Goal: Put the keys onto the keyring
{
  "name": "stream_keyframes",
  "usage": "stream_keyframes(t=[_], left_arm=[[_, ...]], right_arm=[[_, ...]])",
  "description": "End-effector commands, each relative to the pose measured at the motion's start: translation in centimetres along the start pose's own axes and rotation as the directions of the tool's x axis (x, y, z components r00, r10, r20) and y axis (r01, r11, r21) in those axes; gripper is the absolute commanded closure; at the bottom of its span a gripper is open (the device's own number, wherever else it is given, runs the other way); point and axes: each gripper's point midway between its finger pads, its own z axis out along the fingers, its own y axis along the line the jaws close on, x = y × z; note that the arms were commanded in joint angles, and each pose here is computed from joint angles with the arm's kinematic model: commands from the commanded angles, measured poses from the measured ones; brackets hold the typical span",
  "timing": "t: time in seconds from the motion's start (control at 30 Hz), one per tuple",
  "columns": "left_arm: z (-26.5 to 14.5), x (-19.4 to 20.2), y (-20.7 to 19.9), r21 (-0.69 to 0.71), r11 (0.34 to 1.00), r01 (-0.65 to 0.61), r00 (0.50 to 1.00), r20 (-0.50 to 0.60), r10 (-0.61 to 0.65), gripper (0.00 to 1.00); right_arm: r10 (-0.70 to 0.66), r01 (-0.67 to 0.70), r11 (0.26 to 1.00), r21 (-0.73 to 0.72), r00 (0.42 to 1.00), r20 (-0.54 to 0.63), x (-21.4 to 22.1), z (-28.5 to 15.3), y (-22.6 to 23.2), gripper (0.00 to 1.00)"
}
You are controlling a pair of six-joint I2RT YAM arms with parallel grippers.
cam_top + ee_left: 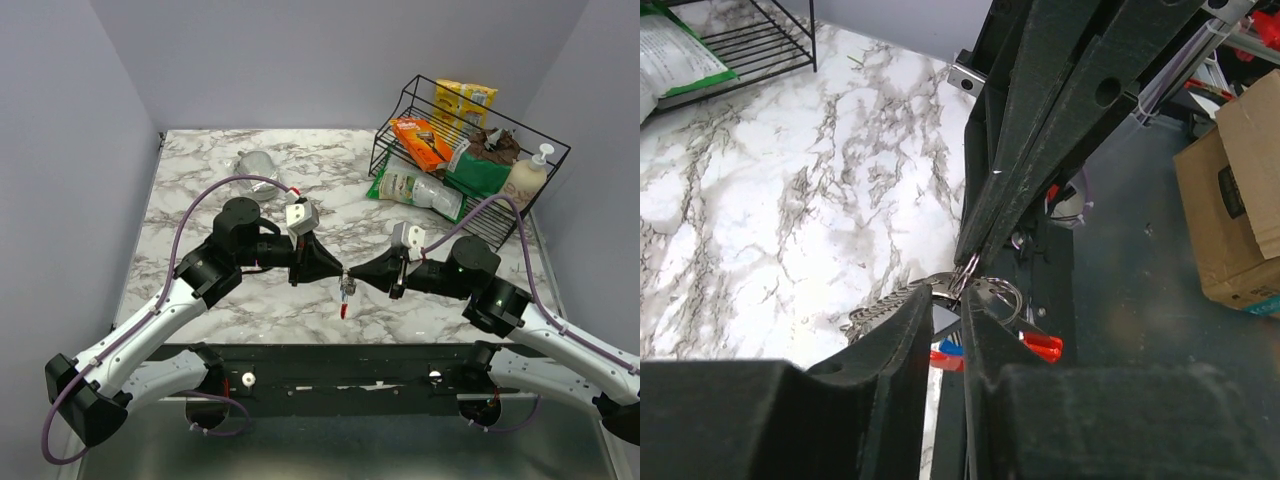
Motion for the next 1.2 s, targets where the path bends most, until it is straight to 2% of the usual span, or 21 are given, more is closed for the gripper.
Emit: stream_keyframes(t=[0.0, 0.17, 0.33, 0.43, 0.63, 1.17], left_arm=[[-0.2, 0.1, 0.7, -0.033, 0.999, -0.019, 1.000, -0.011, 0.019, 0.79], [-0.3, 0.1, 0.6, -0.036, 0.999, -0.024, 1.000, -0.013, 0.024, 0.87], [-0.3, 0.3, 0.9, -0.048, 0.999, -0.022, 1.000, -0.020, 0.021, 0.90], [-0.2, 0.4, 1.0, -0.048, 0.999, -0.017, 1.000, -0.022, 0.016, 0.96], [-0.1, 0.7, 1.2, -0.054, 0.998, -0.012, 0.999, -0.031, 0.010, 0.99], [0.2, 1.2, 1.8, -0.051, 0.999, -0.002, 0.999, -0.045, -0.001, 1.00]], right_arm=[[-0.025, 0.025, 1.000, 0.001, 0.997, 0.069, -2.3, 0.0, -0.1, 1.00], [-0.028, 0.028, 1.000, 0.005, 0.997, 0.075, -2.6, -0.2, -0.1, 0.99], [-0.028, 0.028, 1.000, -0.008, 0.996, 0.086, -3.1, -0.4, 0.2, 1.00], [-0.029, 0.031, 0.999, -0.012, 0.995, 0.093, -3.4, -0.4, 0.3, 1.00], [-0.034, 0.035, 0.999, -0.014, 0.994, 0.103, -3.9, -0.6, 0.4, 1.00], [-0.038, 0.041, 0.999, -0.023, 0.992, 0.118, -4.5, -0.9, 0.7, 0.99]])
